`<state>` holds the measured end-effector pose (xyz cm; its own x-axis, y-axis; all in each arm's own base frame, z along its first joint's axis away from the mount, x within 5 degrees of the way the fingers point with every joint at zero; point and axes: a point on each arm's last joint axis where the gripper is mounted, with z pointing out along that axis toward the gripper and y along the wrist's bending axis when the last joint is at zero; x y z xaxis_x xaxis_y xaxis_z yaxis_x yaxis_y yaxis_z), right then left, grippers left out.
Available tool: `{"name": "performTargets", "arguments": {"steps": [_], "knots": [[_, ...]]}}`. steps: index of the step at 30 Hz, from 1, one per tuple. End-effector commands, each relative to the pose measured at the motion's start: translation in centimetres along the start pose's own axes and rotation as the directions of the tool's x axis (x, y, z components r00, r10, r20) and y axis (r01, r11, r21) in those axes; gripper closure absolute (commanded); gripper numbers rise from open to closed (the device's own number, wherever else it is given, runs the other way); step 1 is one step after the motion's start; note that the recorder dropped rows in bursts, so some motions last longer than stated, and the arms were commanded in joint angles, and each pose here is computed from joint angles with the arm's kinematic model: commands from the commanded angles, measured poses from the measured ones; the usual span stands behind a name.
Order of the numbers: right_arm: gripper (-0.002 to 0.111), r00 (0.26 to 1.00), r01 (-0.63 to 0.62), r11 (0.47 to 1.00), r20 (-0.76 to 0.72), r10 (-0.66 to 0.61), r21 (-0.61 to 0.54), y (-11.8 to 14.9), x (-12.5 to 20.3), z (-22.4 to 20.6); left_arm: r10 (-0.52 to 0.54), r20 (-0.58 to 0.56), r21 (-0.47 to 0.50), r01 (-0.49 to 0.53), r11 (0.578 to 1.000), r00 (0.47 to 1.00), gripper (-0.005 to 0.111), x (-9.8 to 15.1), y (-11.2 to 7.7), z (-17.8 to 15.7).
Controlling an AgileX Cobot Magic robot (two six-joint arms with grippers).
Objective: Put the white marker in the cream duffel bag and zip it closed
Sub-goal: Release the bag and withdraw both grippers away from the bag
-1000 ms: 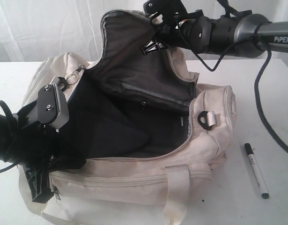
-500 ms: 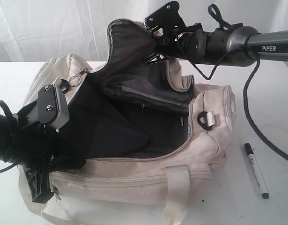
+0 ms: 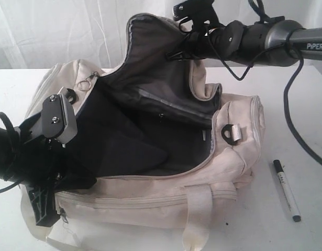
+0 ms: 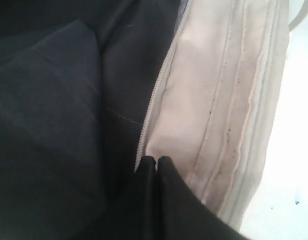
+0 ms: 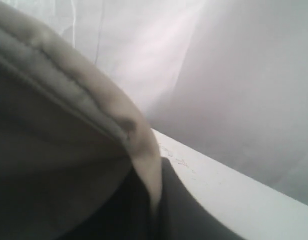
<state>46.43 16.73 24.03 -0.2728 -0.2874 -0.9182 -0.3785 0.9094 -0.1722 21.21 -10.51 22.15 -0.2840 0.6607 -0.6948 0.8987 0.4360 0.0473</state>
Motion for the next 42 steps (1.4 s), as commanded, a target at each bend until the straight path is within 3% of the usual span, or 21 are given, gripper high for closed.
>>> {"name": "performTargets", "arguments": {"steps": [1, 8, 18, 24, 33, 42], "knots": [[0.108, 0.996, -0.080, 0.993, 0.041, 0.076, 0.091, -3.5, 0.0, -0.1, -0.022, 0.002, 0.033, 0.022, 0.999, 1.000, 0.107, 0.1, -0.3, 0.0], [0.108, 0.992, -0.119, 0.982, 0.065, 0.111, 0.149, -6.0, 0.1, -0.3, -0.027, 0.002, 0.033, 0.027, 0.999, 1.000, 0.107, 0.1, -0.3, 0.0], [0.108, 0.993, -0.118, 0.987, 0.043, 0.114, 0.107, -5.8, -0.7, 0.4, -0.030, 0.004, 0.033, 0.029, 0.999, 1.000, 0.107, 0.1, -0.3, 0.0], [0.108, 0.987, -0.127, 0.992, -0.095, 0.128, 0.013, -4.8, 0.5, 0.4, -0.033, 0.004, 0.031, 0.033, 0.999, 0.999, 0.107, 0.1, -0.3, 0.0], [0.074, 0.984, -0.129, 0.992, -0.122, 0.128, -0.007, -4.6, 0.6, 0.3, -0.041, 0.009, 0.029, 0.040, 0.999, 0.999, 0.107, 0.1, -0.2, 0.0], [0.069, 0.981, -0.131, 0.991, -0.143, 0.127, -0.019, -4.5, 1.0, 0.4, -0.046, 0.013, 0.029, 0.045, 0.999, 0.999, 0.107, 0.0, -0.2, 0.0]]}}
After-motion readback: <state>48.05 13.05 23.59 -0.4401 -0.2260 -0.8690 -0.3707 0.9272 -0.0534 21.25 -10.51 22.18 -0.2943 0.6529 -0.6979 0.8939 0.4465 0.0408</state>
